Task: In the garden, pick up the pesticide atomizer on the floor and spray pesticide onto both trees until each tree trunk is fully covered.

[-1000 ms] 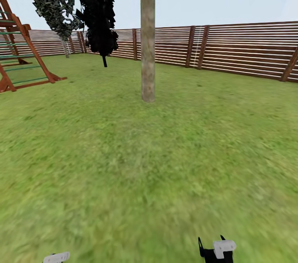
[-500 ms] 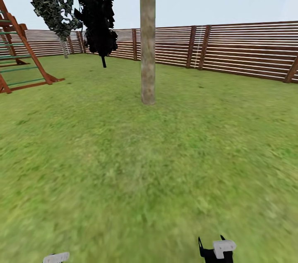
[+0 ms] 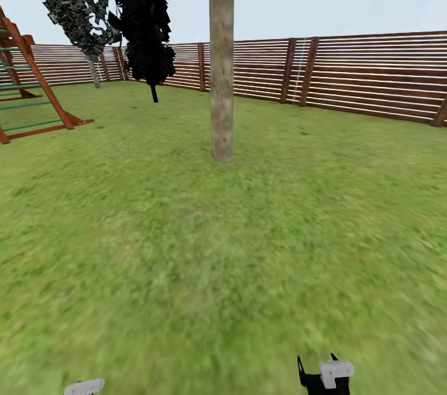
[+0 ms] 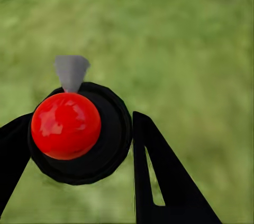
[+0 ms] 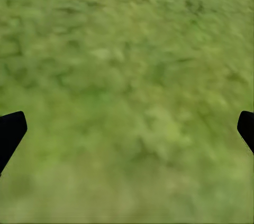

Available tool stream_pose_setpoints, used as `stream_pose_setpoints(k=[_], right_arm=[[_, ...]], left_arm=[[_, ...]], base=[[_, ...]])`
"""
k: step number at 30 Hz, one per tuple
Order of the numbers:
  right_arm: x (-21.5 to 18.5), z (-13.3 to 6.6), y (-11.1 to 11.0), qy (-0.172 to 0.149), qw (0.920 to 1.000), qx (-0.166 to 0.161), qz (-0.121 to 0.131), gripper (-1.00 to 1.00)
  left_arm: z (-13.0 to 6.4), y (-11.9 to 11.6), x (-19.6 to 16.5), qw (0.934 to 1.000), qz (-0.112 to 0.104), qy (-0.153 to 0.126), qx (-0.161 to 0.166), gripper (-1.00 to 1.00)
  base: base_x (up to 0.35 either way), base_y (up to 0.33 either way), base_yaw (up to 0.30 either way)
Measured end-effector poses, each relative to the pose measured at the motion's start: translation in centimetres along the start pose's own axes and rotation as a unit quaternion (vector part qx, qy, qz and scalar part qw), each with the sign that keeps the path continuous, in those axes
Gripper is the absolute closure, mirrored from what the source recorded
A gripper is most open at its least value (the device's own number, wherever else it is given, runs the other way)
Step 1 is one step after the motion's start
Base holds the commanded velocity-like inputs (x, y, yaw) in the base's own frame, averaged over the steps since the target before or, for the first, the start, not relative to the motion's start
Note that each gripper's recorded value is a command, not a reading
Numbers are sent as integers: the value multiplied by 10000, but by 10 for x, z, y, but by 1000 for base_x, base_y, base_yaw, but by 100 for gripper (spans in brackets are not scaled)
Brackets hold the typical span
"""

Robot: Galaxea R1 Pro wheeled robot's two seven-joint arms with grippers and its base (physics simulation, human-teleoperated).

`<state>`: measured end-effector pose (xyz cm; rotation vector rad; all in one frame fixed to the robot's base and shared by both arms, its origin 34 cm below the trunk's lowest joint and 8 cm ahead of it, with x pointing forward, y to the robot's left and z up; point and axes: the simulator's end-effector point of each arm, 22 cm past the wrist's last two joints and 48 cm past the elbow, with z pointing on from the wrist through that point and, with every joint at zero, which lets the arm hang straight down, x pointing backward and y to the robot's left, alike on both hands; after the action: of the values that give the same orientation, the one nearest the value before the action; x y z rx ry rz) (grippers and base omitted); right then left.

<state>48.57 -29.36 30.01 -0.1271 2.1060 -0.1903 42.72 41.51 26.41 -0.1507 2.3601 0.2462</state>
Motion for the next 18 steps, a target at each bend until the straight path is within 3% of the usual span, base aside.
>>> stream_pose_setpoints(k=[18], right_arm=[[0,0,0,0,10000,-1,-1,-100]], left_arm=[[0,0,0,10000,1,0,0,100]], base=[[338,0,0]])
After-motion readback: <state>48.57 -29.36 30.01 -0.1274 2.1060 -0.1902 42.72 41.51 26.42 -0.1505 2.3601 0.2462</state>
